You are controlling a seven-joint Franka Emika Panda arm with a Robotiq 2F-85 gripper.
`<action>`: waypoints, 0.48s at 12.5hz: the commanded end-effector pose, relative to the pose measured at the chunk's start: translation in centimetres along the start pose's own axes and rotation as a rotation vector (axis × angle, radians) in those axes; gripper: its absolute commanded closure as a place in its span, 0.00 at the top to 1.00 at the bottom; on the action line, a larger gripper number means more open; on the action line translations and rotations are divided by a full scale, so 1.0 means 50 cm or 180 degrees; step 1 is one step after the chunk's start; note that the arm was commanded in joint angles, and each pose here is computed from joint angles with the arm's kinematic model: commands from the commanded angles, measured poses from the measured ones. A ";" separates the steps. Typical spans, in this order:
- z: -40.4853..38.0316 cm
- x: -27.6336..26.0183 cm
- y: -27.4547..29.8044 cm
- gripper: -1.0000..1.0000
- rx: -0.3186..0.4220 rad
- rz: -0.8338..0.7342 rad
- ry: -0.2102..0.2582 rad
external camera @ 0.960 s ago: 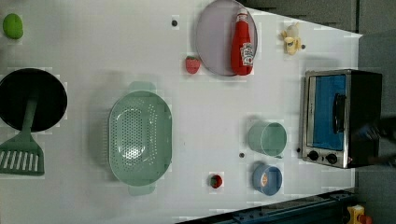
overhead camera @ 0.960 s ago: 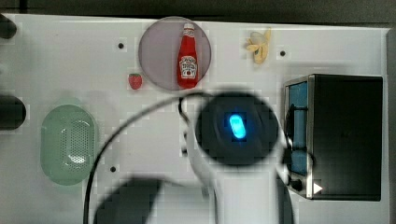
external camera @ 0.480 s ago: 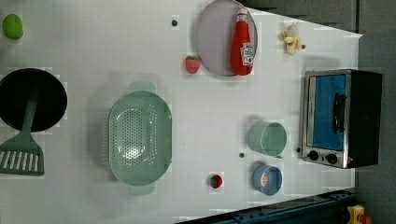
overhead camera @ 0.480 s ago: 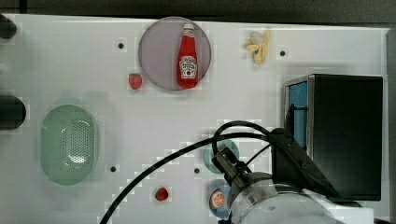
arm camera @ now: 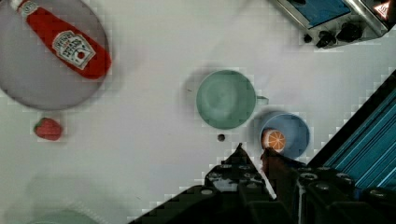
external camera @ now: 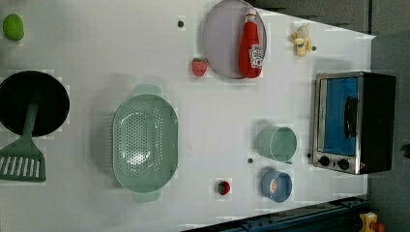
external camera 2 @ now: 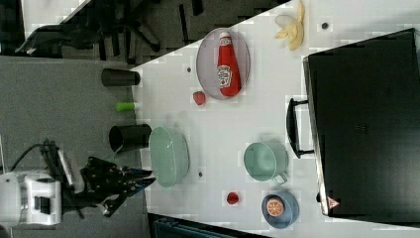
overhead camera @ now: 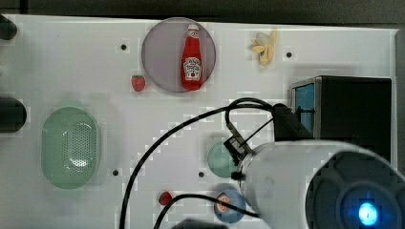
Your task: Flap open oven.
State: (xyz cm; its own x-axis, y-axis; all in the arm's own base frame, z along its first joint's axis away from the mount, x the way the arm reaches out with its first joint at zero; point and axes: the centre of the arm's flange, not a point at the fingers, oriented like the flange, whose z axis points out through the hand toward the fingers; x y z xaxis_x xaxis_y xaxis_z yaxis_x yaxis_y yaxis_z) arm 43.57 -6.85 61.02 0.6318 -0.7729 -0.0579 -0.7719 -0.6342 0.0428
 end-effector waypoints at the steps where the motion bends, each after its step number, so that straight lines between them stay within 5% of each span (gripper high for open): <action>1: 0.034 0.033 0.030 0.17 -0.0023 -0.0426 -0.0142; 6: 0.124 0.173 0.082 0.17 0.0075 -0.1531 -0.0160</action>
State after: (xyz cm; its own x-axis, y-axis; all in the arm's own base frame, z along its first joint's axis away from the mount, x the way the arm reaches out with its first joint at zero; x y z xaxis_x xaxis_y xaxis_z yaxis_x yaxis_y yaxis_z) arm 45.32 -14.90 55.04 0.8323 -0.5428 -0.1125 -0.5454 -0.8381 0.0082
